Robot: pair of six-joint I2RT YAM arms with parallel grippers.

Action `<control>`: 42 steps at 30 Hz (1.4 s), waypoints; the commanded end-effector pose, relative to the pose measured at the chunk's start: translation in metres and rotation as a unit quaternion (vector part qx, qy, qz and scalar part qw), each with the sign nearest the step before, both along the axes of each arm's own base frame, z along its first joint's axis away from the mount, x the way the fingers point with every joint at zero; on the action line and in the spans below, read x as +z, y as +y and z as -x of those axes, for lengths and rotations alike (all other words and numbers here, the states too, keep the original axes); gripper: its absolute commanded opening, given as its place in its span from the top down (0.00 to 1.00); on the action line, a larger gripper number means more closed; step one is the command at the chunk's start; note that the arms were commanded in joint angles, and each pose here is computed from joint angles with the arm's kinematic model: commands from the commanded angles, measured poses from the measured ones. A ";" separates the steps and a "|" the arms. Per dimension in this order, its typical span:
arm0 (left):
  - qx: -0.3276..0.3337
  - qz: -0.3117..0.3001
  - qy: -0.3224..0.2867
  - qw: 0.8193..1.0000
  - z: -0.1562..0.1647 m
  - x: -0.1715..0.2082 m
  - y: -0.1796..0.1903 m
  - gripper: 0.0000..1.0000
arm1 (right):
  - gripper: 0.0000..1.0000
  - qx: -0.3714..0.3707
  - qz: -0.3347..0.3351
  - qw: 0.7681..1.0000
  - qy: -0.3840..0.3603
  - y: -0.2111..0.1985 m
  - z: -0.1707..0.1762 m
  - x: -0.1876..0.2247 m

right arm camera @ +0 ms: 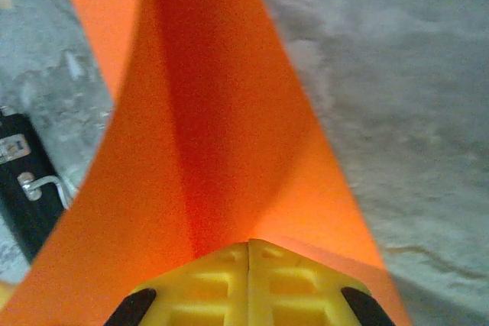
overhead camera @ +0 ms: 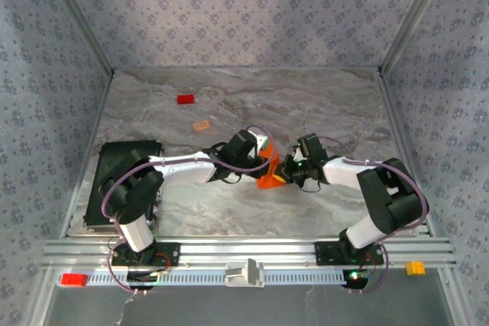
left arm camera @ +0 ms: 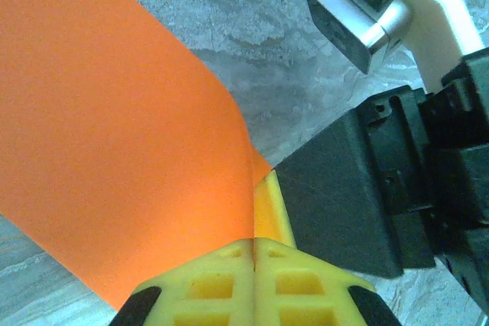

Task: Fold a paper plane with a square sheet of paper (pick it up from the middle)
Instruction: Fold the triangle a second time at the center of the table.

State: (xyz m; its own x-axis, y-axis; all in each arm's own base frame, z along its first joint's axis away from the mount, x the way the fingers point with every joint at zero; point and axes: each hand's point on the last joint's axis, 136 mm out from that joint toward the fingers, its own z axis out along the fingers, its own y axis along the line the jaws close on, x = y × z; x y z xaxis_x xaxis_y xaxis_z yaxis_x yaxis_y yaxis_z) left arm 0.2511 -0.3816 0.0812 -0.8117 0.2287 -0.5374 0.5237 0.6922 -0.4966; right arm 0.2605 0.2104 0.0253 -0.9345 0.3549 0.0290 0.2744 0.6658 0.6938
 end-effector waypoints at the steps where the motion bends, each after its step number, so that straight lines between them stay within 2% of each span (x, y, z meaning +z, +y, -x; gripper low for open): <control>1: -0.003 0.007 0.017 1.000 0.001 -0.008 -0.001 1.00 | 0.95 0.003 0.050 0.998 0.024 -0.015 0.010 -0.019; 7: -0.001 0.001 0.028 1.000 -0.004 -0.017 0.003 1.00 | 0.96 0.010 0.089 0.995 0.034 -0.025 0.015 -0.026; 14: 0.007 -0.016 0.037 0.999 -0.015 -0.032 0.011 1.00 | 0.96 0.014 0.088 0.995 0.036 -0.024 0.015 -0.026; 42: 0.017 -0.036 0.031 0.999 -0.035 -0.043 0.017 0.99 | 0.95 0.023 0.085 0.995 0.041 -0.021 0.016 -0.025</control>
